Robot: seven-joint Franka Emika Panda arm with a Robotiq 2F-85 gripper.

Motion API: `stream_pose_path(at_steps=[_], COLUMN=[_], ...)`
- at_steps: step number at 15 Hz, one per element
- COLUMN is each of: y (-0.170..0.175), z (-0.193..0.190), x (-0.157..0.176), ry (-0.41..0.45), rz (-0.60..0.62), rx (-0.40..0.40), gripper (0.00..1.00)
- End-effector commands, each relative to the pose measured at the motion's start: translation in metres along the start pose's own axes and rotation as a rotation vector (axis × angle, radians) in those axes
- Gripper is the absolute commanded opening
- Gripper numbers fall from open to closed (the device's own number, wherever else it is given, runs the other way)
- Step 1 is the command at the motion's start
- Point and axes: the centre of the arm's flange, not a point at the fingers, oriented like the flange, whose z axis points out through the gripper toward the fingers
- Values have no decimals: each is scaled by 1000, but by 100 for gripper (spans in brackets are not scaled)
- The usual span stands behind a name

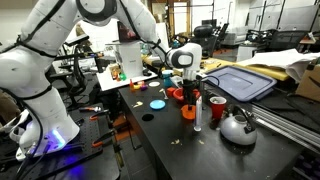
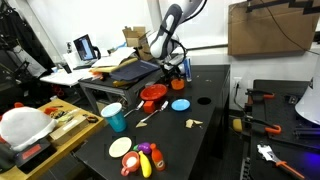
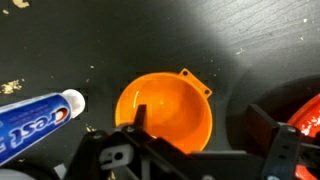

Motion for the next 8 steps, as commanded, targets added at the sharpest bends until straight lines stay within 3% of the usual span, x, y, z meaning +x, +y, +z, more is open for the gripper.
stream_pose_path(at_steps=[1,8], y=[7,11], z=[-27,-70], x=[-12,-42], ry=[-4,-25], rz=[19,-15], rx=[-22,-17], gripper=[100,100])
